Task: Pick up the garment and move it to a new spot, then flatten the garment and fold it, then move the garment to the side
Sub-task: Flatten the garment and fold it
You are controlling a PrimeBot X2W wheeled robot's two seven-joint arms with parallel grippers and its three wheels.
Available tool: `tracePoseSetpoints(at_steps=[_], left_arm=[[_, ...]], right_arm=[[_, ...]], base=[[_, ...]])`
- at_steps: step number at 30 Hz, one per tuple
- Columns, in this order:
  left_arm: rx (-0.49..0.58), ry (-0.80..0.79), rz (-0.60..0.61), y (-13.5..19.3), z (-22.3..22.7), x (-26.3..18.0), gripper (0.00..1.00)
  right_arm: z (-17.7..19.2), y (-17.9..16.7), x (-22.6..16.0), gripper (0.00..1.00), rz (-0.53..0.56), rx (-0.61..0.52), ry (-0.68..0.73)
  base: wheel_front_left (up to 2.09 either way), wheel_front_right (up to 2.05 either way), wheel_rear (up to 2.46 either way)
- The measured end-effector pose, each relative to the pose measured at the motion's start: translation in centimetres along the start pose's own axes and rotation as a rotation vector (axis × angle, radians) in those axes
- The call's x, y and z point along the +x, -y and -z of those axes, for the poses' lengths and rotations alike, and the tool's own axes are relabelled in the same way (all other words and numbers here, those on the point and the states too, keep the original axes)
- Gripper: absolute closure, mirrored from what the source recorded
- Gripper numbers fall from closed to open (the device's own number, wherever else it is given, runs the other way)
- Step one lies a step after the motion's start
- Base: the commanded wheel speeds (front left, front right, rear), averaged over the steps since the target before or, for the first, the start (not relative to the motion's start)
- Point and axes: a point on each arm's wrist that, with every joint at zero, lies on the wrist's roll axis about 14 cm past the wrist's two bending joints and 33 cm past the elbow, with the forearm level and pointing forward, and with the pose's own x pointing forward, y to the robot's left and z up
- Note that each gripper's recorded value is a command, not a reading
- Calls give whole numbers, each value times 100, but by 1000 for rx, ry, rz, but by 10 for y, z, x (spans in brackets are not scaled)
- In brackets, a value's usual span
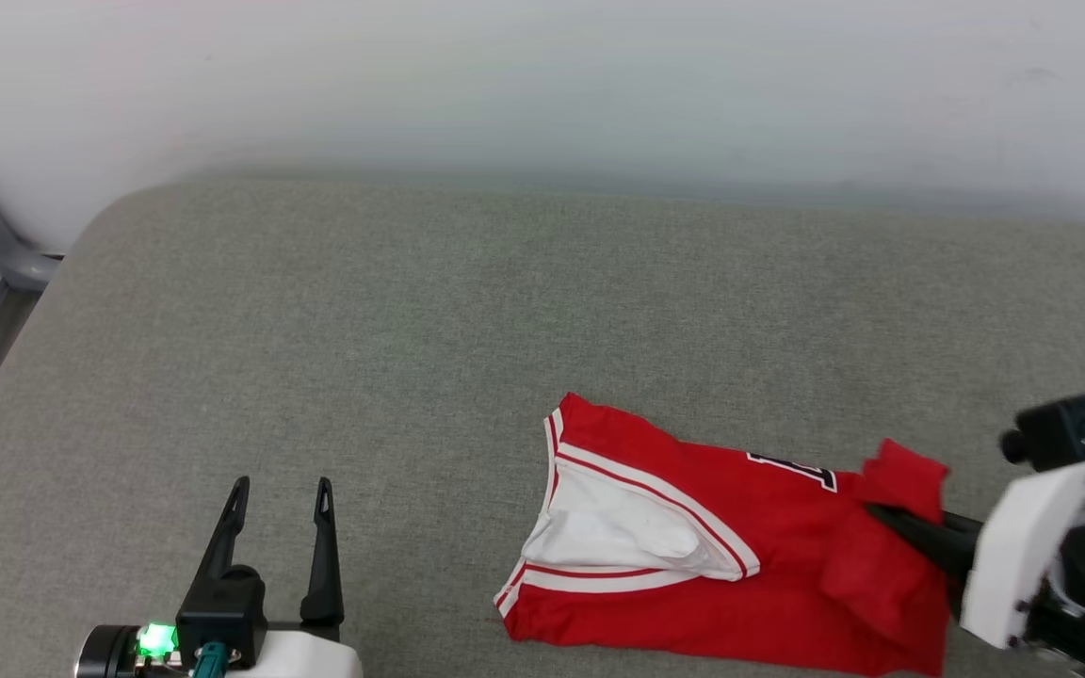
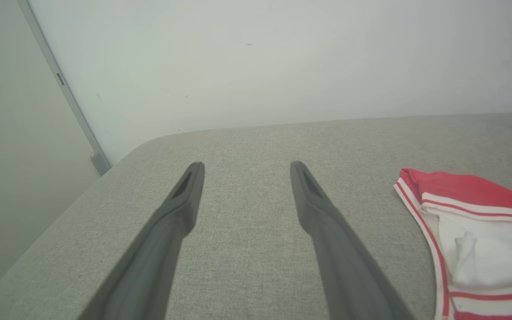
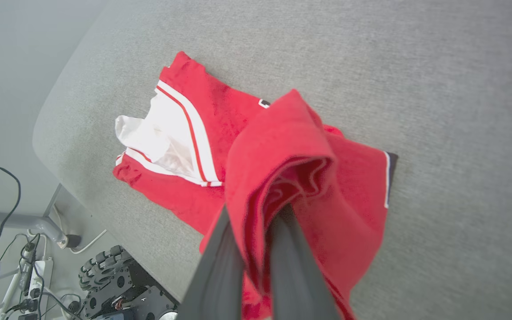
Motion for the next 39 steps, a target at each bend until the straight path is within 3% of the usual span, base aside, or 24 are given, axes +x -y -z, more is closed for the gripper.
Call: tracePoseSetpoints(at_steps=[6,17,23,28,29,30,31,39], left_arm=[[-2,-6,-2,0,2,5,0],[-4,-37,-15,0,12,18,0],[-8,-48,-17,0,16,23,0],[-9,-55,-25,-2,18,24,0],[-11,-56,-28,-2,19,24,0],[-11,-54,-29,-3,18,24,0],[-12,-52,-29,-3,17,24,0],[-21,-26,-16,-2,9,16,0]], right_arm=[[-13,-38,37,100,-81,-82,-35],[-4,-87,108,100,-173,-202,-161],[19,-98,134,100,-186,-244,-258],[57,-86,140,100,-153,-277,-368],[58,-85,142,81,-152,-279,-341],[54,-86,142,36,-152,-279,-316],[50,-86,142,0,-152,-279,-285],[-12,-89,113,0,-162,-349,9]], base=[[0,0,0],[0,0,0],[0,0,0],[0,0,0],[0,0,0],[0,0,0],[0,0,0],[0,0,0]])
